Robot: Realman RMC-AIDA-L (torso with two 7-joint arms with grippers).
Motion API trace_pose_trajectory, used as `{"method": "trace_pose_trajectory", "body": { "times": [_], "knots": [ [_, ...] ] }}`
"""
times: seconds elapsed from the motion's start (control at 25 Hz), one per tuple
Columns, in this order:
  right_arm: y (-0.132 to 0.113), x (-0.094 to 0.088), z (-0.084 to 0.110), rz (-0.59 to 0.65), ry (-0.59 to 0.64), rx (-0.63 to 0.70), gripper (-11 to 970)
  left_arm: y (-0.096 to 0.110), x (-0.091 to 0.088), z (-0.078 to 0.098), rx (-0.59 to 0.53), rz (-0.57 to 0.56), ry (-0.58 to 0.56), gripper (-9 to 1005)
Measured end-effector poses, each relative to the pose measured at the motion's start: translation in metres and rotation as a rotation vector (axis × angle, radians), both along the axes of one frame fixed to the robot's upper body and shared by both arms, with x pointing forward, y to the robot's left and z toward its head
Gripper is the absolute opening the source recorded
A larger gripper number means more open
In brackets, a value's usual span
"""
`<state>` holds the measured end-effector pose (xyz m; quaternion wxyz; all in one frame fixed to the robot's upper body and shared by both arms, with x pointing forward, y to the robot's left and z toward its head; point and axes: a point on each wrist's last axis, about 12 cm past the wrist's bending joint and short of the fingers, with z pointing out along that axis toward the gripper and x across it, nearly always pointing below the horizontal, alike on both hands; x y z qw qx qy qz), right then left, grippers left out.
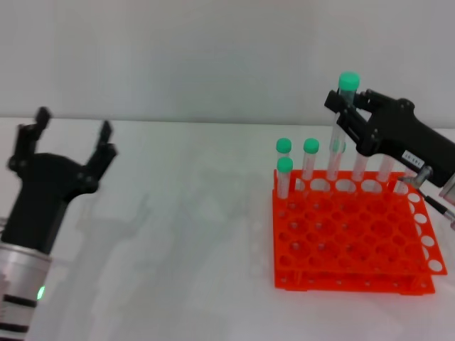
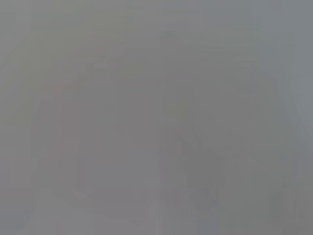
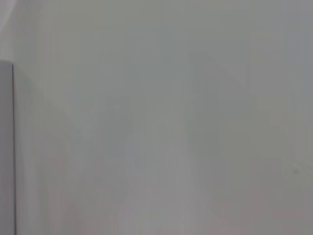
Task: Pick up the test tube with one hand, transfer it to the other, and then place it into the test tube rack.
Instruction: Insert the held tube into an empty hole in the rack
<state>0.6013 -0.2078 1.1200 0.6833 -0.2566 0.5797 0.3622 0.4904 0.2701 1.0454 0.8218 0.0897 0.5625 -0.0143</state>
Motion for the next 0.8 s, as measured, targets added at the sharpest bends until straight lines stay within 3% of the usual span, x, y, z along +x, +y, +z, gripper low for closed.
{"method": "trace_pose_trajectory", "body": {
  "times": [0.2, 0.48, 0.8],
  "knots": [
    [0.006, -0.001, -0.009, -0.017, 0.012, -0.042, 209, 0.009, -0.002, -0.003, -0.021, 0.059, 0.020, 894],
    [0.026, 0.002, -0.018, -0.054, -0.010, -0.135, 209, 0.008, 0.002, -0.007, -0.041, 0.058, 0.066, 894],
    [0.045, 0.000, -0.020, -0.103, -0.035, -0.136, 209, 0.013, -0.001, -0.011, -0.091, 0.070, 0.094, 894]
  ]
}}
